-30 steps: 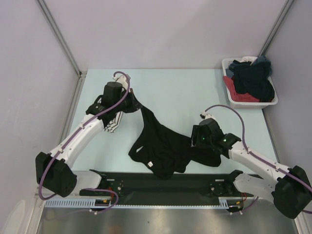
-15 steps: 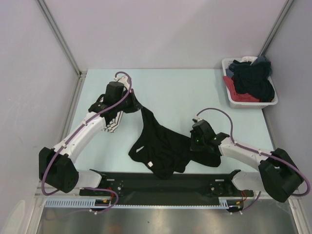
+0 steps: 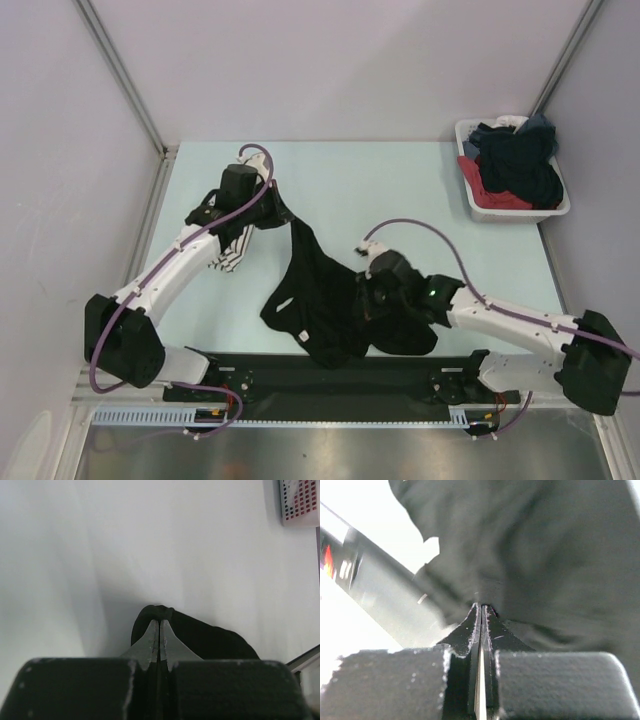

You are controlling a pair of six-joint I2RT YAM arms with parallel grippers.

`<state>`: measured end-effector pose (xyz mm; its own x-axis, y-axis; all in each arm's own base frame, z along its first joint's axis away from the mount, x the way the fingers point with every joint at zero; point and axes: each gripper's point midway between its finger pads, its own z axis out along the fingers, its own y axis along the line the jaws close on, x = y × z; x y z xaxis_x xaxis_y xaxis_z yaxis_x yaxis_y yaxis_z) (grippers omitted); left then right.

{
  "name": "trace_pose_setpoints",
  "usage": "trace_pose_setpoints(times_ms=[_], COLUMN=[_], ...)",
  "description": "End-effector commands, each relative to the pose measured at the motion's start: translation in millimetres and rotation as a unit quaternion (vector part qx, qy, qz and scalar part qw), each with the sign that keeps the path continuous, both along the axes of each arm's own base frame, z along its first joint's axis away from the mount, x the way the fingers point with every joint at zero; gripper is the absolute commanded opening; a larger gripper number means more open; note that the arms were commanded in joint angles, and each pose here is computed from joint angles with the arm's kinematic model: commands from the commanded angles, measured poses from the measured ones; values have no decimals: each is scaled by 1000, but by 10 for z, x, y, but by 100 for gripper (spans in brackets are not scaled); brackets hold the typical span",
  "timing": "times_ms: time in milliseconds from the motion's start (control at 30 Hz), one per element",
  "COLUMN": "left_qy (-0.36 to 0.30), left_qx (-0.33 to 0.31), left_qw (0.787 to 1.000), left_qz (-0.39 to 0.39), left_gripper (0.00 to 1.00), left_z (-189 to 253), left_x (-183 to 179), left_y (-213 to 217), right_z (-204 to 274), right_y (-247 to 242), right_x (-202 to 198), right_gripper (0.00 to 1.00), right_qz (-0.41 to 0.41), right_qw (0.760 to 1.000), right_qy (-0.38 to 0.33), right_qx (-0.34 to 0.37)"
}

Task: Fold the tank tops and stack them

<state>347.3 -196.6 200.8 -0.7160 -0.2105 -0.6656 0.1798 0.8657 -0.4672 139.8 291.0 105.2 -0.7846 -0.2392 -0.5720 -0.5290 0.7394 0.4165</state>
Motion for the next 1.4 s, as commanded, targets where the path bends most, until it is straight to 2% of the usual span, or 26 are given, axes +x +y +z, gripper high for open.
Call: trace_pose_setpoints(times_ms=[0, 167, 333, 500, 700, 867, 1000, 1167, 1267, 1333, 1367], left_qy=[-51, -72, -121, -168, -284, -339, -356, -350, -317, -285, -250], left_qx=[-20, -25, -35, -46, -85, -95, -113, -130, -121, -116, -106], left_qw=[999, 997, 992, 984, 955, 936, 927, 927, 940, 951, 962], left_qz=[2, 9, 27, 49, 0, -21, -35, -36, -19, -12, -9], left_gripper=[0, 0, 0, 0, 0, 0, 0, 0, 0, 0, 0], left_z=[360, 601, 1064, 1487, 2188, 2446, 2566, 2644, 2497, 2279, 1997], left_x=[112, 31, -106, -306, -944, -1397, -1608, -1555, -1234, -914, -694], left_y=[-21, 39, 184, 448, 530, 634, 643, 591, 526, 424, 352], right_z=[-29, 554, 1517, 2165, 2899, 3322, 3492, 3378, 3071, 2768, 2571], right_y=[-536, -1081, -1580, -1926, -1870, -1856, -1832, -1745, -1790, -1799, -1774], right_x=[388, 907, 1348, 1456, 1032, 411, 78, 99, 435, 734, 864], right_gripper=[0, 0, 0, 0, 0, 0, 0, 0, 0, 0, 0], right_qz=[-108, -210, -299, -338, -282, -226, -195, -176, -219, -250, -256], right_qw=[994, 975, 942, 917, 908, 891, 883, 904, 919, 930, 935], right_qy=[-4, -67, -153, -205, -286, -348, -369, -332, -286, -240, -218], right_qx=[-28, -3, 27, 54, 123, 183, 216, 205, 160, 125, 112])
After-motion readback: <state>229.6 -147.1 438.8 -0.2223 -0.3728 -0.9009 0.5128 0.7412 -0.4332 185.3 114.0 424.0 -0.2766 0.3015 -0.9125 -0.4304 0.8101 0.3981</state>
